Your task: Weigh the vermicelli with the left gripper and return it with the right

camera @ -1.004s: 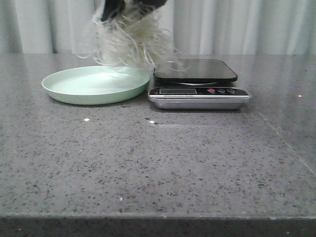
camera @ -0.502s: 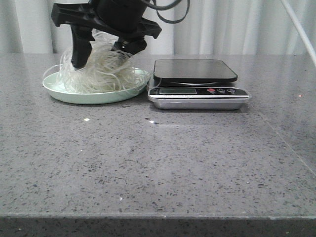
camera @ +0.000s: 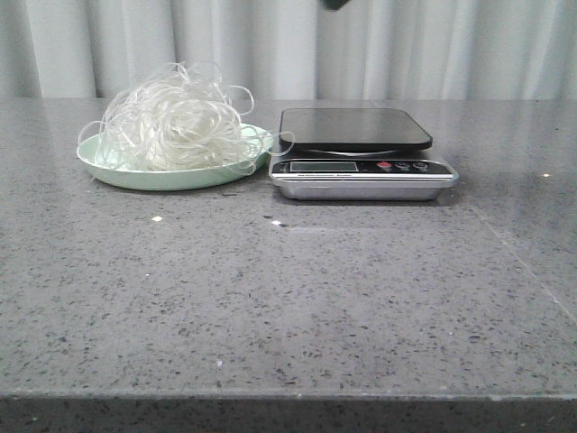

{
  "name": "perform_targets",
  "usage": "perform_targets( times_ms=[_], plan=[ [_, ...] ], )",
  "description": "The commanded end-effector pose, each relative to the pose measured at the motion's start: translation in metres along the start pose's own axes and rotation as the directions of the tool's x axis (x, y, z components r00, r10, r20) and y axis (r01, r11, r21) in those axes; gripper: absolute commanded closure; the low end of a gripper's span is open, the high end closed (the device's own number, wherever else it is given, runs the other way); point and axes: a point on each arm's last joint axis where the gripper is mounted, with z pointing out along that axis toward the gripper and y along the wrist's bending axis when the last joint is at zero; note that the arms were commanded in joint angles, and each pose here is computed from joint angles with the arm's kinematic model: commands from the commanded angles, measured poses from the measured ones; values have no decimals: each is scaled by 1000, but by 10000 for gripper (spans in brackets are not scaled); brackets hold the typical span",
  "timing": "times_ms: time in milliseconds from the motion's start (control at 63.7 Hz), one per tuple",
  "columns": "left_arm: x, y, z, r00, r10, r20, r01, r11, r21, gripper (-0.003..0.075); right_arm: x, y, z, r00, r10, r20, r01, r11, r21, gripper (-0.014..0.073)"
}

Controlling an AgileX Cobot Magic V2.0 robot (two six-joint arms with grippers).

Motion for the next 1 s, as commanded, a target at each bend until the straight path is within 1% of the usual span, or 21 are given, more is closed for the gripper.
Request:
perform_targets(
  times_ms=[0, 126, 251, 330, 345, 471, 565, 706, 785, 832, 848, 863, 879, 910, 926, 942, 957, 973, 989],
  plan=[
    [-15, 1, -1, 996, -11, 94, 11, 1000, -6, 593, 5, -3, -53, 981, -4, 193, -1, 1000, 24, -3],
    [-15, 1, -1, 996, -11, 94, 11, 1000, -6, 593, 43, -11, -87, 971, -27, 237, 10, 997, 73, -3],
    [-15, 1, -1, 996, -11, 92, 11, 1000, -6, 593, 83, -13, -120, 956, -96, 277, 63, 990, 126, -3],
    [-15, 1, -1, 996, -11, 91, 11, 1000, -5, 593, 103, -12, -136, 946, -111, 303, 73, 988, 134, -3],
    [-15, 1, -1, 996, -11, 91, 11, 1000, -5, 593, 109, -11, -144, 939, -114, 324, 74, 988, 134, -3],
    [-15, 1, -1, 996, -11, 91, 11, 1000, -5, 593, 143, -9, -170, 914, -128, 386, 81, 988, 135, -3],
    [-15, 1, -1, 996, -11, 91, 11, 1000, -5, 593, 166, -10, -178, 900, -134, 415, 84, 987, 137, -3],
    [-15, 1, -1, 996, -11, 91, 11, 1000, -5, 593, 200, -12, -183, 867, -142, 478, 84, 987, 140, -3],
    [-15, 1, -1, 996, -11, 91, 11, 1000, -5, 593, 213, -14, -186, 829, -148, 539, 82, 986, 143, -3],
    [-15, 1, -1, 996, -11, 91, 11, 1000, -5, 593, 221, -14, -187, 793, -153, 590, 81, 986, 147, -3],
    [-15, 1, -1, 996, -11, 91, 11, 1000, -5, 593, 223, -15, -187, 787, -153, 597, 81, 986, 147, -3],
    [-15, 1, -1, 996, -11, 91, 11, 1000, -5, 593, 225, -15, -189, 767, -156, 622, 79, 986, 148, -3],
    [-15, 1, -1, 996, -11, 91, 11, 1000, -5, 593, 227, -15, -189, 761, -156, 630, 79, 986, 149, -3],
    [-15, 1, -1, 996, -11, 88, 11, 1000, -5, 593, 231, -16, -190, 735, -159, 659, 78, 986, 150, -1],
    [-14, 1, -1, 996, -11, 85, 11, 1000, -5, 593, 233, -16, -191, 716, -161, 680, 77, 985, 152, 8],
    [-14, 1, -1, 996, -11, 85, 11, 1000, -5, 593, 233, -16, -191, 716, -161, 680, 77, 985, 152, 8],
    [-14, 1, -1, 997, -11, 80, 11, 1000, -4, 593, 236, -16, -191, 698, -162, 697, 76, 985, 153, 29],
    [-14, 1, -1, 997, -11, 80, 11, 1000, -4, 593, 236, -16, -192, 692, -162, 703, 76, 985, 153, 36],
    [-14, 1, -1, 997, -11, 78, 11, 1000, -4, 593, 237, -16, -192, 681, -163, 714, 75, 985, 154, 62]
  ],
)
